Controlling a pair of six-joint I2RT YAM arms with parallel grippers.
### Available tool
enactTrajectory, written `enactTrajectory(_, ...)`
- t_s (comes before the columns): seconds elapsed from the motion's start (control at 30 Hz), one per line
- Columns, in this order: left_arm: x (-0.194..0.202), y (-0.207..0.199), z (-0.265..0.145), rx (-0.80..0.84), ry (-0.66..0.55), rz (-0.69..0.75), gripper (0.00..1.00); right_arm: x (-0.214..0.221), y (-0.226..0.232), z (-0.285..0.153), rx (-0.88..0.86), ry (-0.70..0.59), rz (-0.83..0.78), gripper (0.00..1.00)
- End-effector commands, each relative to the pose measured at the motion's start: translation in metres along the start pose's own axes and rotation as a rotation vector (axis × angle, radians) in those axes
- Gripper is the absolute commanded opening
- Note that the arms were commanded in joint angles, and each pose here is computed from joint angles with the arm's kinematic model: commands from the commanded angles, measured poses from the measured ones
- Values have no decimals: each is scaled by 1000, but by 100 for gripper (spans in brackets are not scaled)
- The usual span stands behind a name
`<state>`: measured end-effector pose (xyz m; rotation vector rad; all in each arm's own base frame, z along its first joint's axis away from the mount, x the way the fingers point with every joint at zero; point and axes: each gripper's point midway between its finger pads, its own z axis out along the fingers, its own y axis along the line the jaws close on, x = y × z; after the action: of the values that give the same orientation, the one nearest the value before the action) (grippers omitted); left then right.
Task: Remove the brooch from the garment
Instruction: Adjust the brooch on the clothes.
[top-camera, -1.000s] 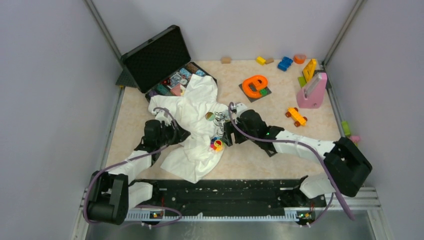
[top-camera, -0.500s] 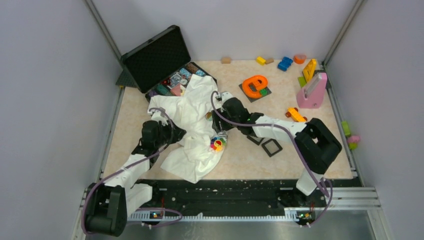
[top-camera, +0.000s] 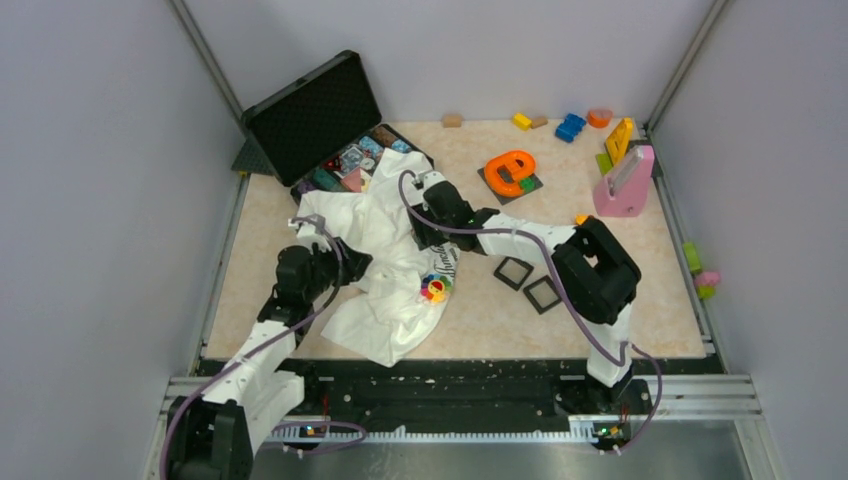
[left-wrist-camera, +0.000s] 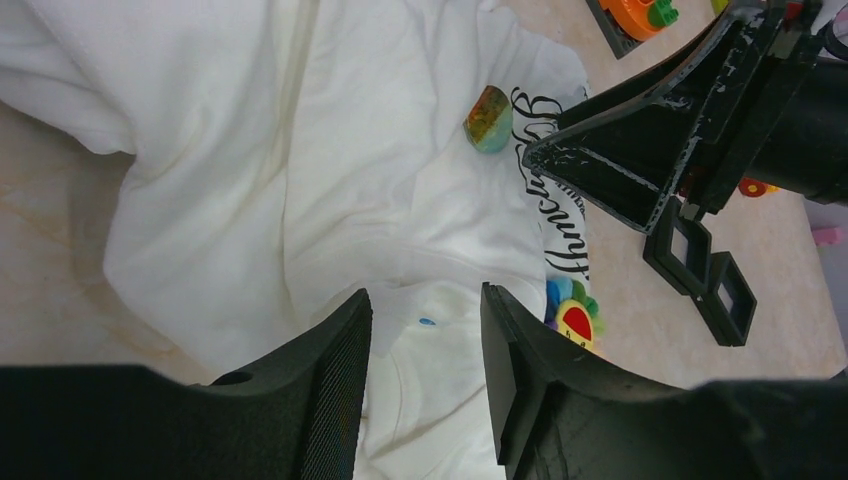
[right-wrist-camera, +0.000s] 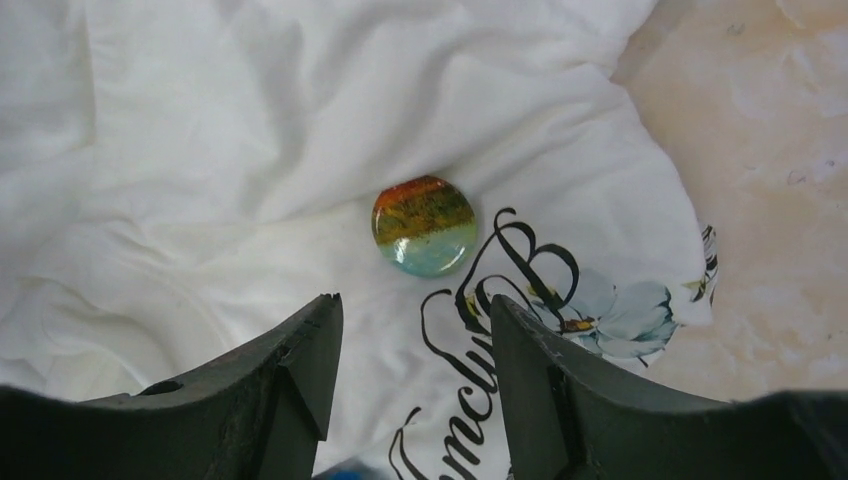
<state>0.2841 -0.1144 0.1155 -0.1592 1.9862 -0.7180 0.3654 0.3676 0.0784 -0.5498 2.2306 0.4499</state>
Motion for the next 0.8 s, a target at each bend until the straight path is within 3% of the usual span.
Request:
enactTrajectory(0.0, 0, -14, -3, 83, -17, 49, 49, -3, -2, -13, 19, 15, -12, 59)
enactTrajectory(0.27, 25, -78, -4, 289, 62, 221, 60, 39, -4, -76, -58, 41, 31, 63)
enactTrajectory(0.33, 34, -92, -5, 340, 78, 275, 69, 50, -10, -90, -41, 43, 55, 63)
enactTrajectory(0.4, 39, -102, -5, 372, 77, 338, 71, 53, -14, -106, -44, 10, 74, 63)
enactTrajectory(0.6, 48, -121, 16, 234, 109, 538, 71, 60, -38, -151, 4, -82, 149, 63)
enactTrajectory(0.77, 63, -126, 35, 87, 260, 734, 66, 56, -62, -189, 66, -229, 261, 64)
